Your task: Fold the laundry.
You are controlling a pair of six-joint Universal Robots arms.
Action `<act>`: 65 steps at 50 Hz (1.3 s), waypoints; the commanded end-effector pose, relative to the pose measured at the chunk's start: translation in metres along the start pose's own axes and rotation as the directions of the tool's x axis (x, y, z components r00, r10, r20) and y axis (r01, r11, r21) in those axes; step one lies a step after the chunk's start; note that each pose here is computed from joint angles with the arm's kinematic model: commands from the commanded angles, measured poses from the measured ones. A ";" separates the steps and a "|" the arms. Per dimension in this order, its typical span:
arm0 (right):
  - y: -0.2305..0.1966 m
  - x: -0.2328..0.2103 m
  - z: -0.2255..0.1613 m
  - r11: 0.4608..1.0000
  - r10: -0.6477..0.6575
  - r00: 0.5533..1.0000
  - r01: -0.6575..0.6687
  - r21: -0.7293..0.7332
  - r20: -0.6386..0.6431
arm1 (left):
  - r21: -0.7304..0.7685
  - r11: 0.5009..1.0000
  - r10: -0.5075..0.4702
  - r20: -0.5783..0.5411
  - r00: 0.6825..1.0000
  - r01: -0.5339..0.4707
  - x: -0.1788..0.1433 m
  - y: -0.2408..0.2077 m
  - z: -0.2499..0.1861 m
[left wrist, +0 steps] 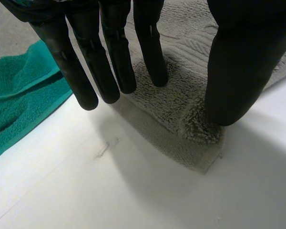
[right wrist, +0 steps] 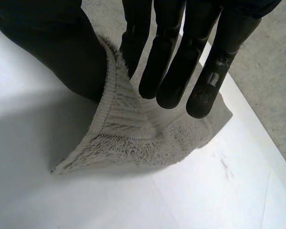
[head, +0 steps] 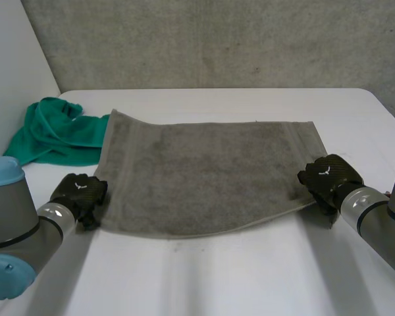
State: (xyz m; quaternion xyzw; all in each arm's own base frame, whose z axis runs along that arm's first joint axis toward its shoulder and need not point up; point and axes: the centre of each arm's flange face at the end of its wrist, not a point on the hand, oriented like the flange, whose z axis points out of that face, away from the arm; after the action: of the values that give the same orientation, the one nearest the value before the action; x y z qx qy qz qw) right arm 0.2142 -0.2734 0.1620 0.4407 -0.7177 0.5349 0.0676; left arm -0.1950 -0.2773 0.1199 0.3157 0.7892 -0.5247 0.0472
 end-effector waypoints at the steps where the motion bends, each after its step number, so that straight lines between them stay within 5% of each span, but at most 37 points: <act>1: 0.000 0.000 0.000 1.000 0.000 1.000 0.000 -0.001 0.001 | -0.021 1.000 0.003 -0.016 1.000 -0.003 0.004 0.006 0.003; 19: 0.000 0.002 0.000 1.000 0.003 1.000 -0.003 -0.001 -0.005 | 0.005 1.000 0.011 0.000 1.000 -0.011 0.001 -0.002 0.001; 30: -0.003 0.009 -0.003 1.000 -0.008 1.000 0.008 -0.013 -0.012 | 0.111 0.993 0.022 0.059 0.998 -0.028 -0.013 -0.036 -0.037; 40: 0.005 0.017 -0.070 0.943 -0.151 0.960 0.211 -0.256 0.236 | -0.205 0.961 0.153 -0.160 0.975 -0.185 0.004 -0.015 -0.112; 47: 0.015 0.013 -0.105 0.895 -0.203 0.900 0.331 -0.300 0.387 | -0.164 0.962 0.188 -0.185 0.964 -0.219 0.010 -0.024 -0.142; 57: 0.020 0.034 -0.045 0.936 -0.217 0.961 0.256 -0.243 0.174 | -0.030 0.971 0.232 -0.109 0.967 -0.236 0.009 -0.043 -0.075; 65: 0.004 0.047 0.018 0.932 -0.310 0.951 0.302 -0.199 -0.012 | 0.062 0.973 0.221 0.045 0.974 -0.224 0.009 -0.061 0.001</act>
State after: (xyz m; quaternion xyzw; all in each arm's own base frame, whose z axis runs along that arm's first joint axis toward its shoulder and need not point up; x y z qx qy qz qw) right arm 0.1665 -0.2714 0.1851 0.5410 -0.7186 0.4074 0.1581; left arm -0.2120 -0.2361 0.1808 0.4254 0.7517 -0.4974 0.0806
